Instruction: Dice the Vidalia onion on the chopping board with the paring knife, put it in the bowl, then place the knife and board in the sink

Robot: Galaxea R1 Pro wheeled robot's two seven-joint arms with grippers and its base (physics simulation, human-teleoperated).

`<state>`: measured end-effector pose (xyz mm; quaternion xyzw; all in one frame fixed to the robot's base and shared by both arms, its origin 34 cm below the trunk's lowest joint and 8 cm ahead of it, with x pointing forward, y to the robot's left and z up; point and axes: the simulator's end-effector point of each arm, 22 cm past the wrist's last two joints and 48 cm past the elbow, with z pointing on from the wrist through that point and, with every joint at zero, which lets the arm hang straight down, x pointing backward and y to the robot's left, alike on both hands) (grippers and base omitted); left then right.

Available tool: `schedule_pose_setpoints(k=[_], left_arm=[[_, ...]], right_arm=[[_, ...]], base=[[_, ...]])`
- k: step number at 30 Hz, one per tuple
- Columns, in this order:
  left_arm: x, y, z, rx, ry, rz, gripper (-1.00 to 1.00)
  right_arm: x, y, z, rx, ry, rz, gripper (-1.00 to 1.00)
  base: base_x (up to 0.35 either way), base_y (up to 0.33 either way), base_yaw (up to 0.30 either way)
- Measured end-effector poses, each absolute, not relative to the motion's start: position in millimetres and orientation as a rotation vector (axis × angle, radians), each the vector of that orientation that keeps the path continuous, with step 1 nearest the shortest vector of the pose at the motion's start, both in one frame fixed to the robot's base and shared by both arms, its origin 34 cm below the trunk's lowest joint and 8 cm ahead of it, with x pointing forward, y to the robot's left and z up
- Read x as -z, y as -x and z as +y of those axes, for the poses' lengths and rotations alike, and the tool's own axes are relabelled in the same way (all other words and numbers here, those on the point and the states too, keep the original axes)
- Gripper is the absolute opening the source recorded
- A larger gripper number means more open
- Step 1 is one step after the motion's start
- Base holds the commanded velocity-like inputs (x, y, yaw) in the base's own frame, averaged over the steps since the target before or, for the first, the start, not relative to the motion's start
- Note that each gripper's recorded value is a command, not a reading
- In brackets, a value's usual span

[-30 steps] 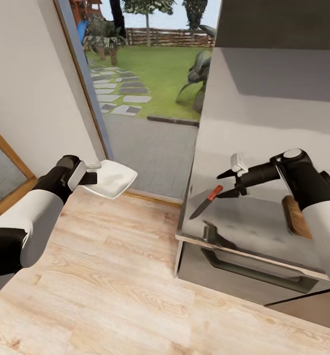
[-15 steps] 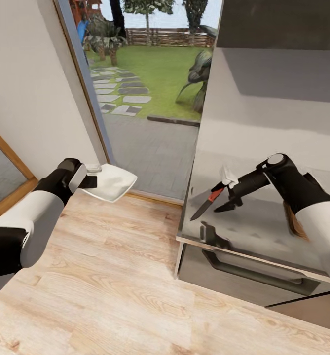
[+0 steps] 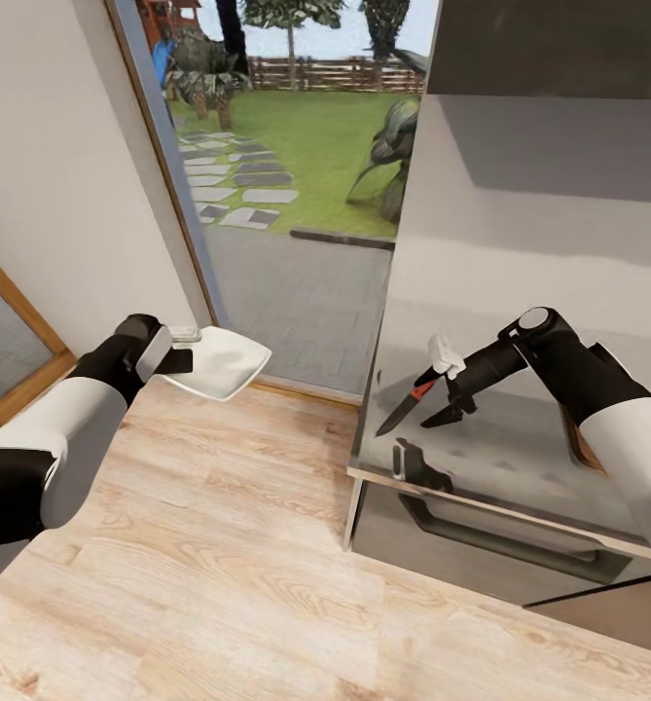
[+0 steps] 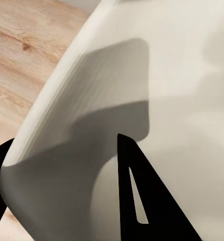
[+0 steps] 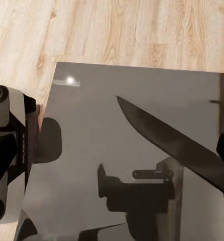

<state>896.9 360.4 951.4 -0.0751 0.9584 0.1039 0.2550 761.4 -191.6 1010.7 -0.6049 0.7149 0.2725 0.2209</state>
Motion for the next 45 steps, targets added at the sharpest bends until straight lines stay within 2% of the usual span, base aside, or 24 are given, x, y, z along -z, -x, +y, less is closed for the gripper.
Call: schedule_pose_setpoints(k=[23, 45], left_arm=[[-945.2, -893.0, 361.0, -0.285, 0.206, 2.617, -1.00], [-940.3, -894.7, 361.6, -0.285, 0.214, 2.601, -1.00]], right_arm=[[-1005.4, -760.7, -198.1, -0.724, 1.693, 2.001, 1.00], [-967.8, -758.4, -245.1, -0.427, 1.984, 2.062, 1.00]], base=[[0.261, -0.003, 0.000], [0.016, -0.002, 0.000]])
